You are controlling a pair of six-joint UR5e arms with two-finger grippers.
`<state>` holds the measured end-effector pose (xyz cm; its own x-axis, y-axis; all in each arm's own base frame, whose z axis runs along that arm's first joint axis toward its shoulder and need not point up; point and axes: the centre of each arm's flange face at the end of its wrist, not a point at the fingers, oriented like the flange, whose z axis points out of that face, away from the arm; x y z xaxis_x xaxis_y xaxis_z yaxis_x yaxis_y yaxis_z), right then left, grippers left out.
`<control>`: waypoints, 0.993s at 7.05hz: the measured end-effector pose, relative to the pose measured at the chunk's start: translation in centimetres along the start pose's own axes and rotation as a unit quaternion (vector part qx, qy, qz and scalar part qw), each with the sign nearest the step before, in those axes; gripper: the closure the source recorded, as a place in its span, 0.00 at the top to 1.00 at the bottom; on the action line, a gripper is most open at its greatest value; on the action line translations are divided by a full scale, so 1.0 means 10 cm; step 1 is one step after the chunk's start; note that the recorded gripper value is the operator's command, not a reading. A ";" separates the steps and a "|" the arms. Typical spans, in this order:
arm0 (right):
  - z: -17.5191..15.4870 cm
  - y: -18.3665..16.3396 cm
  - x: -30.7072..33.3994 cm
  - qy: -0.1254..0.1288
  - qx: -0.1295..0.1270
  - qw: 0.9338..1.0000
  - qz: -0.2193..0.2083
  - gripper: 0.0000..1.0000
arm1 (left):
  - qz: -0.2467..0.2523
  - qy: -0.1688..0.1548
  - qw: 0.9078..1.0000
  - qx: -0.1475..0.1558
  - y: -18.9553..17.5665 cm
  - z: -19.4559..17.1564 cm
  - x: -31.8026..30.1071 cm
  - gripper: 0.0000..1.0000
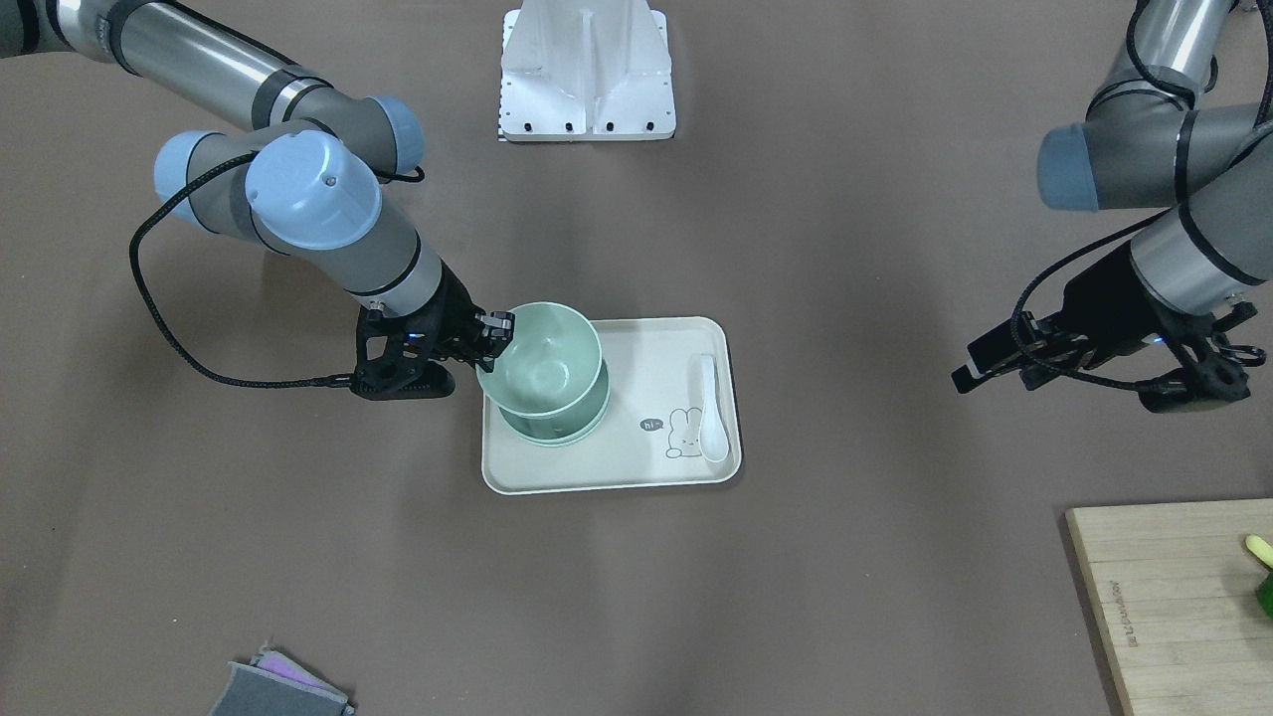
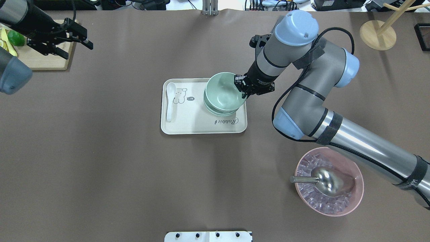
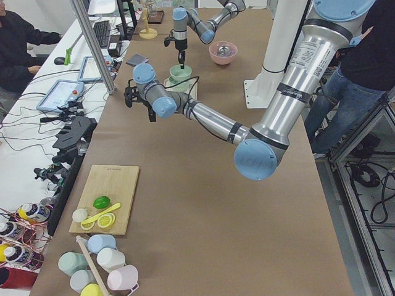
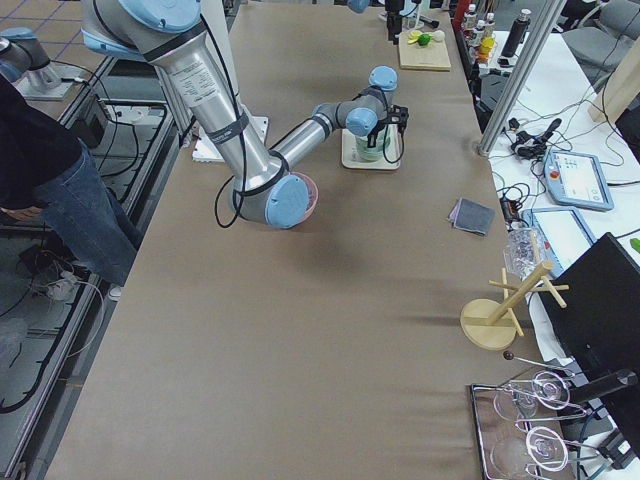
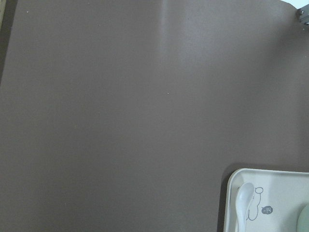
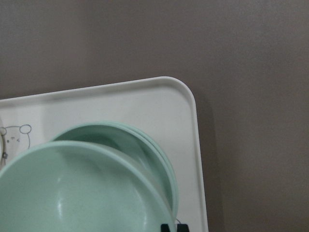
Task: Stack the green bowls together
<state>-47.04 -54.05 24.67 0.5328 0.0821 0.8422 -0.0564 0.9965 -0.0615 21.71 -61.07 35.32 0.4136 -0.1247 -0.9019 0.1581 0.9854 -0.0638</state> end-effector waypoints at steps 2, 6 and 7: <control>0.00 -0.01 0.00 0.001 0.003 1.000 0.001 1.00 | 0.000 0.000 1.000 0.000 0.00 0.00 0.00 0.98; -0.13 -0.10 0.00 0.001 0.024 1.000 0.002 1.00 | -0.002 -0.002 1.000 0.001 -0.01 -0.01 -0.04 0.98; -0.33 -0.20 0.08 0.004 0.028 1.000 0.012 1.00 | -0.004 -0.001 1.000 0.008 -0.04 -0.09 -0.08 0.98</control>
<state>-43.66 -55.95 23.72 0.5381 0.1068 0.8361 -0.1163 0.9919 -0.0519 20.55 -61.28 35.68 0.4144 -0.1325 -0.9004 0.1754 0.9824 -0.0638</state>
